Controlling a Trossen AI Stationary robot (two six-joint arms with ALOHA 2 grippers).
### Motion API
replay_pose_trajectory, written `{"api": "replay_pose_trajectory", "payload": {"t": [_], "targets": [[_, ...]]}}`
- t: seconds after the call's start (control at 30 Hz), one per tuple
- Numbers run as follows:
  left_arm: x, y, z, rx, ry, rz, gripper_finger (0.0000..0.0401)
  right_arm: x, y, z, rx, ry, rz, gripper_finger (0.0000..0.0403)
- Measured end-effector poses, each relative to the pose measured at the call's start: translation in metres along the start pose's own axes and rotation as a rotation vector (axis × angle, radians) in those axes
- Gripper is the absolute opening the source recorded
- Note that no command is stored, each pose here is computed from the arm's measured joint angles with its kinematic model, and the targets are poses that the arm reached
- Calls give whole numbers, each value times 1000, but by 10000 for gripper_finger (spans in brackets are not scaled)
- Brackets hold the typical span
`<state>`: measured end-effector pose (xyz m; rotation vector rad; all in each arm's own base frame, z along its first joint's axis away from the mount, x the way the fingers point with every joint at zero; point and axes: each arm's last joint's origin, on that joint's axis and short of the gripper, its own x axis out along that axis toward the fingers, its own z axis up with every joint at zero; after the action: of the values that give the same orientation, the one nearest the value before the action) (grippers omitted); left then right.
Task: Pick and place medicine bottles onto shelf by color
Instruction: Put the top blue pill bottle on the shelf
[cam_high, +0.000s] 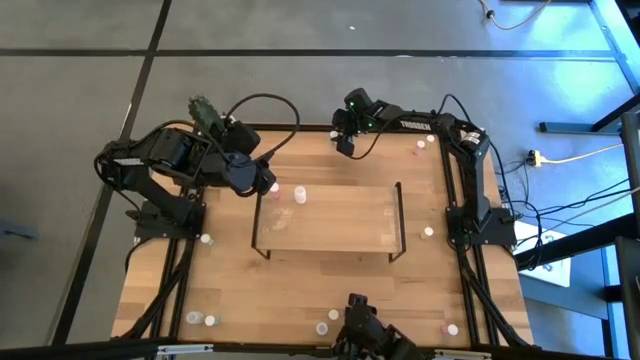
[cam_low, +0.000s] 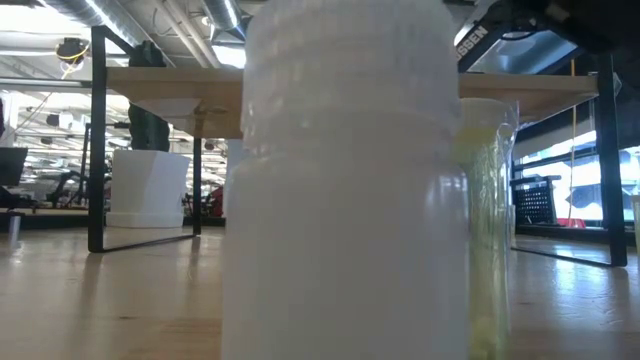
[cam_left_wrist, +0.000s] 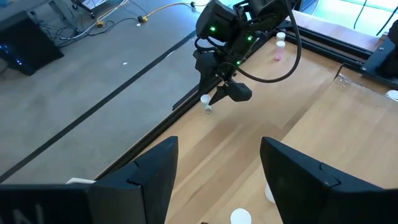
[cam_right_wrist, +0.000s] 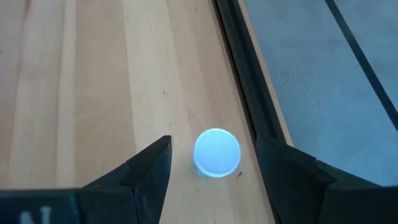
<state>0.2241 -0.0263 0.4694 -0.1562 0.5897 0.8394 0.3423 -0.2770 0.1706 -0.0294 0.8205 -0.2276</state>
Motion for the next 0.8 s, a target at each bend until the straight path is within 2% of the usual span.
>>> {"api": "replay_pose_trajectory", "payload": {"t": [0.8], "targets": [[0,0,0,-1,0,0,222,11,0,-7,6,10,5,237]]}}
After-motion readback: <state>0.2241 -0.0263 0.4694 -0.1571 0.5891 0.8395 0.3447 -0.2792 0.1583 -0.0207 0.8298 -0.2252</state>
